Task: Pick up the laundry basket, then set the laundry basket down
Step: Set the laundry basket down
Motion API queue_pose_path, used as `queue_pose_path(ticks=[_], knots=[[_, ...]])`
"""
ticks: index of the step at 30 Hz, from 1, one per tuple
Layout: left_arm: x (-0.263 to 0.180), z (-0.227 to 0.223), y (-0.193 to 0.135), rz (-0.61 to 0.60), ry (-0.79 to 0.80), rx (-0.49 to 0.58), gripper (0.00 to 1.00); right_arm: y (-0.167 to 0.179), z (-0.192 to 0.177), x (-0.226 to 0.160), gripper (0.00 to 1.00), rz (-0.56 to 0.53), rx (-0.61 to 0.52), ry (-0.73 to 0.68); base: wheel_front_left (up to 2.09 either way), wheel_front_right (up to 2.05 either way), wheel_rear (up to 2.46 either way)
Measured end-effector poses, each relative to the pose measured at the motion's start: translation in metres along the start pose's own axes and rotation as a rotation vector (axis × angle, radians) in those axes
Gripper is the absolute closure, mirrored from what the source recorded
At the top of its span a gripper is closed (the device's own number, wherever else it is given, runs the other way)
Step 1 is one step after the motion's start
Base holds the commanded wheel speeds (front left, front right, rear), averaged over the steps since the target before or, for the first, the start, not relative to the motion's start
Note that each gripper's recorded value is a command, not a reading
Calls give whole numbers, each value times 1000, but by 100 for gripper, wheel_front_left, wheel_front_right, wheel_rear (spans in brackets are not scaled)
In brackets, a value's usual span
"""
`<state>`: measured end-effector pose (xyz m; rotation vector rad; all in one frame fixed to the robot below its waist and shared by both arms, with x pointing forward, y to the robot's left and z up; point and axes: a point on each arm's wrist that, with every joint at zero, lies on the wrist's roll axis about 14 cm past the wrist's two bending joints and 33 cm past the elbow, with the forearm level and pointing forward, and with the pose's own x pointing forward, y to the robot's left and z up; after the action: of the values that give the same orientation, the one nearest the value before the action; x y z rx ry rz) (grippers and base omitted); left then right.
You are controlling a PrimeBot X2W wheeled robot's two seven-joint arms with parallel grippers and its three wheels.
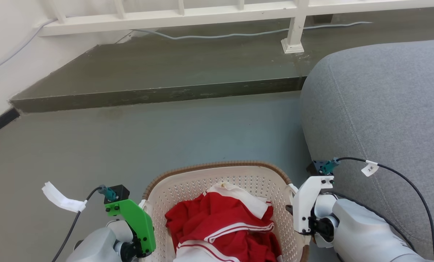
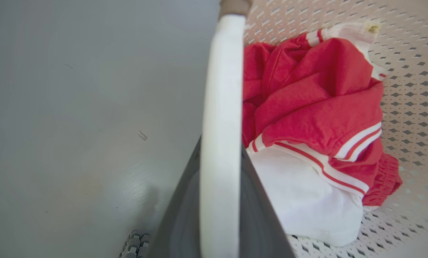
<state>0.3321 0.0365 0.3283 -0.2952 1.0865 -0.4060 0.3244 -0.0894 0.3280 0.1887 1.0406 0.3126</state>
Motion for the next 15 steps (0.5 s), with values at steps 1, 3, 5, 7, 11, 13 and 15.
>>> queue_pose_path(ticks=[1, 3, 5, 7, 11, 13, 15], knots=[[0, 0, 0, -1, 1, -2, 100, 0, 0, 0, 100, 0, 1, 1, 0, 0, 0], [1, -1, 0, -2, 4, -11, 100, 0, -1, 1, 100, 2, 5, 3, 0, 0, 0], [3, -2, 0, -5, 9, -19, 100, -1, -2, 1, 100, 1, 8, 7, 0, 0, 0], [5, -3, 0, -6, 16, -20, 100, -3, -3, 2, 100, 0, 13, 12, 0, 0, 0], [9, -1, 0, -10, 24, -22, 100, -5, -1, 6, 100, 0, 23, 17, 0, 0, 0], [12, 4, 0, -12, 13, -19, 100, -6, 2, 8, 100, 0, 24, 7, 0, 0, 0], [14, 9, 1, -15, 5, -18, 100, -7, 6, 10, 100, 0, 25, -2, 0, 0, 0]])
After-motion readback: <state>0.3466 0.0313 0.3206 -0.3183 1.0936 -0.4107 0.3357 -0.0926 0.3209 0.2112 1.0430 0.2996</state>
